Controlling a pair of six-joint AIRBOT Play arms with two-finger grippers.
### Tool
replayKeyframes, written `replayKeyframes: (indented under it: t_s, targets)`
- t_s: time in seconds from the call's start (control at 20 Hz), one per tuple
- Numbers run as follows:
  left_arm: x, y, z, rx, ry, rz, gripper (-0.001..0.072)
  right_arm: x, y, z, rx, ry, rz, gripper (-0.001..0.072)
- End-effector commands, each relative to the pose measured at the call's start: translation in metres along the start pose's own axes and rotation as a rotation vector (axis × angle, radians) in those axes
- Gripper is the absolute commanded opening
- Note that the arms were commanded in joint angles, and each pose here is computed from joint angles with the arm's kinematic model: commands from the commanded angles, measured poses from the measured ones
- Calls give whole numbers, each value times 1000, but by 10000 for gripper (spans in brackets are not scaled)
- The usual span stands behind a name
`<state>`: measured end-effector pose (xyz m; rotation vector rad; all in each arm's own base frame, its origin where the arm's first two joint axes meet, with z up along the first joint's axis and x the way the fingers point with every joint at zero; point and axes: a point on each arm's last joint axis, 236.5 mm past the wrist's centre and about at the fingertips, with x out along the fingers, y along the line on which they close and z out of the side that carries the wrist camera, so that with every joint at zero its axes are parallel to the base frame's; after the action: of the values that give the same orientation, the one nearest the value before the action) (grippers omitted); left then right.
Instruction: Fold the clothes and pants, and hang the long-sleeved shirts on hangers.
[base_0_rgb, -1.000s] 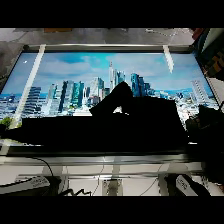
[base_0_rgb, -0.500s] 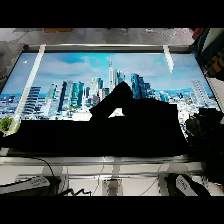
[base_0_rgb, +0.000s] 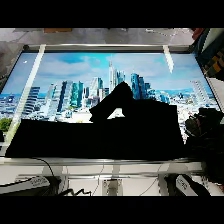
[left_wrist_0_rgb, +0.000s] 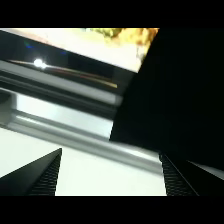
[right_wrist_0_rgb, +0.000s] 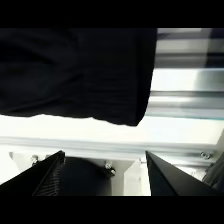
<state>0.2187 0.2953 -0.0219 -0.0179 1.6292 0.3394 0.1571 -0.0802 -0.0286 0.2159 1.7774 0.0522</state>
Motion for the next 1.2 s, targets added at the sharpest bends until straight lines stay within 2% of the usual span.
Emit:
replayKeyframes:
  t_s: [0.0, 0.1, 0.2, 0.3, 0.5, 0.7, 0.85, 1.0, 1.15]
  targets:
    - [-9, -16, 44, -163, -144, -26, 697, -1, -7, 16, 1, -66, -30, 578]
    - [-25, -61, 82, -94, -258, -138, 693, -1, -11, 25, 1, -106, -48, 577]
    - [-53, -129, 125, -6, -390, -294, 636, -3, -15, 33, 0, -141, -65, 577]
    - [-79, -210, 155, 96, -471, -442, 643, -4, -18, 41, 1, -173, -79, 577]
    - [-78, -366, 151, 318, -395, -640, 650, -7, -23, 53, 1, -225, -99, 561]
    - [-89, -492, 138, 361, -377, -942, 650, -8, -24, 57, 1, -243, -105, 561]
    - [-64, -522, 136, 403, -382, -895, 644, -8, -24, 57, 1, -244, -105, 561]
    - [-35, -516, 133, 428, -342, -793, 643, -8, -21, 59, 3, -253, -91, 561]
    - [-28, -522, 127, 426, -312, -800, 643, -10, -16, 65, 7, -280, -70, 561]
